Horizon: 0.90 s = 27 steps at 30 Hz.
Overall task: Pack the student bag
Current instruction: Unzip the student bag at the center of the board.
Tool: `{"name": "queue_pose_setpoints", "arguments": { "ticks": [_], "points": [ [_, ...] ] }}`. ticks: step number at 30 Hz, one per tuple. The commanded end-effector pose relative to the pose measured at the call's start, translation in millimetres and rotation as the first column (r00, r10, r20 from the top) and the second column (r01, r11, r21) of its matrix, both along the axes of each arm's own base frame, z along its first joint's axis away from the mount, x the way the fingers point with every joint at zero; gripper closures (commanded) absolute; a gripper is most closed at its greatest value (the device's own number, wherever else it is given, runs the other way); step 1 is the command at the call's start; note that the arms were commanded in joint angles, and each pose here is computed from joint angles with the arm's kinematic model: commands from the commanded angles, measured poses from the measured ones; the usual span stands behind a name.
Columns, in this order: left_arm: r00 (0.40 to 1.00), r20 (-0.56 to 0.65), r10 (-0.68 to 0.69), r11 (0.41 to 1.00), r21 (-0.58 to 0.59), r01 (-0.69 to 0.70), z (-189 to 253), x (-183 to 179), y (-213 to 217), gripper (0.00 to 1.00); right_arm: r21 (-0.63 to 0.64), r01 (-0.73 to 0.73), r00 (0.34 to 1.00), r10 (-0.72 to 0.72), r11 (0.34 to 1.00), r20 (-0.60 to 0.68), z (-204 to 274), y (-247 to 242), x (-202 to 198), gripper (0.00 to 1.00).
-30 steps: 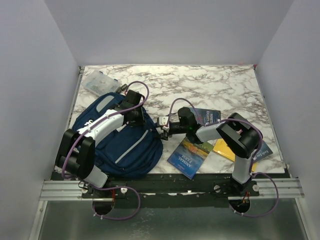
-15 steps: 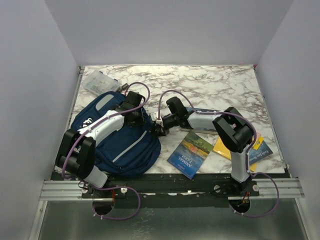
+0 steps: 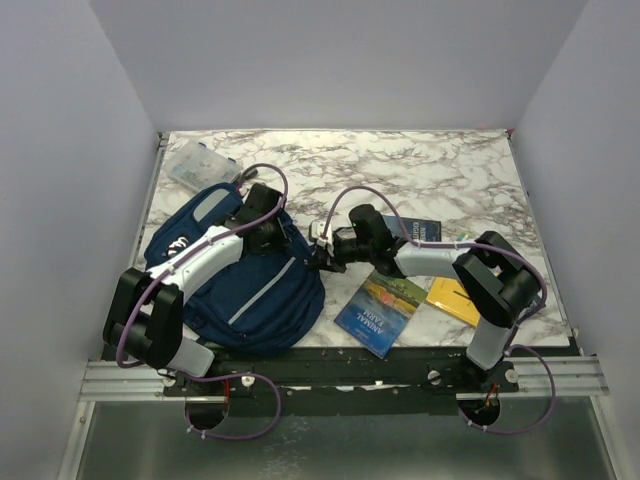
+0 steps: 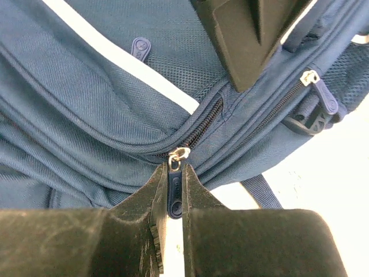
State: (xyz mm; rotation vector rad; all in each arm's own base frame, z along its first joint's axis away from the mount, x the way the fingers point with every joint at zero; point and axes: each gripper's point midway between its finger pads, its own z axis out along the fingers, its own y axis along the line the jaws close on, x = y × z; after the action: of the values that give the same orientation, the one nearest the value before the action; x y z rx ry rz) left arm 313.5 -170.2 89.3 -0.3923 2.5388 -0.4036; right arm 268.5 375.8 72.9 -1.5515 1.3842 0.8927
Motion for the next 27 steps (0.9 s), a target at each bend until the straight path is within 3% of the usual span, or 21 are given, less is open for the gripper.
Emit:
{"name": "queue_pose_setpoints", "arguments": {
  "ticks": [1,4,9,14,17,20,21,25,27],
  "points": [
    [0.987,0.056,0.15,0.988,-0.052,-0.148,17,22,14,1.0,-0.043,0.188,0.972,-0.193,0.981,-0.134,0,-3,-7,0.99],
    [0.975,0.063,0.212,0.974,-0.097,-0.205,24,28,15,1.0,-0.058,0.292,0.899,-0.295,0.955,-0.324,5,3,-13,0.99],
    [0.95,0.088,0.299,0.947,-0.151,-0.284,36,37,18,1.0,-0.047,0.412,0.811,-0.389,0.91,-0.437,15,1,-36,0.99],
    [0.936,0.094,0.34,0.93,-0.184,-0.319,41,42,18,1.0,-0.103,0.431,0.665,-0.393,0.896,-0.635,20,16,-69,0.99],
    [0.949,0.091,0.301,0.941,-0.19,-0.28,42,42,12,1.0,-0.056,0.434,0.645,-0.354,0.899,-0.678,21,20,-75,0.99],
    [0.974,0.104,0.204,0.968,-0.171,-0.184,44,36,6,1.0,-0.073,0.487,0.657,-0.42,0.871,-0.626,15,15,-62,1.0],
    [0.979,0.111,0.17,0.976,-0.157,-0.152,43,32,6,0.95,-0.083,0.495,0.657,-0.436,0.865,-0.615,13,13,-59,1.0],
    [0.991,0.13,0.031,0.993,-0.117,-0.015,46,9,7,0.59,-0.088,0.505,0.667,-0.453,0.859,-0.592,8,9,-55,1.0],
    [0.992,0.122,-0.043,0.991,-0.119,0.058,47,-6,4,0.49,-0.081,0.514,0.665,-0.456,0.854,-0.592,8,8,-54,1.0]
  ]
}}
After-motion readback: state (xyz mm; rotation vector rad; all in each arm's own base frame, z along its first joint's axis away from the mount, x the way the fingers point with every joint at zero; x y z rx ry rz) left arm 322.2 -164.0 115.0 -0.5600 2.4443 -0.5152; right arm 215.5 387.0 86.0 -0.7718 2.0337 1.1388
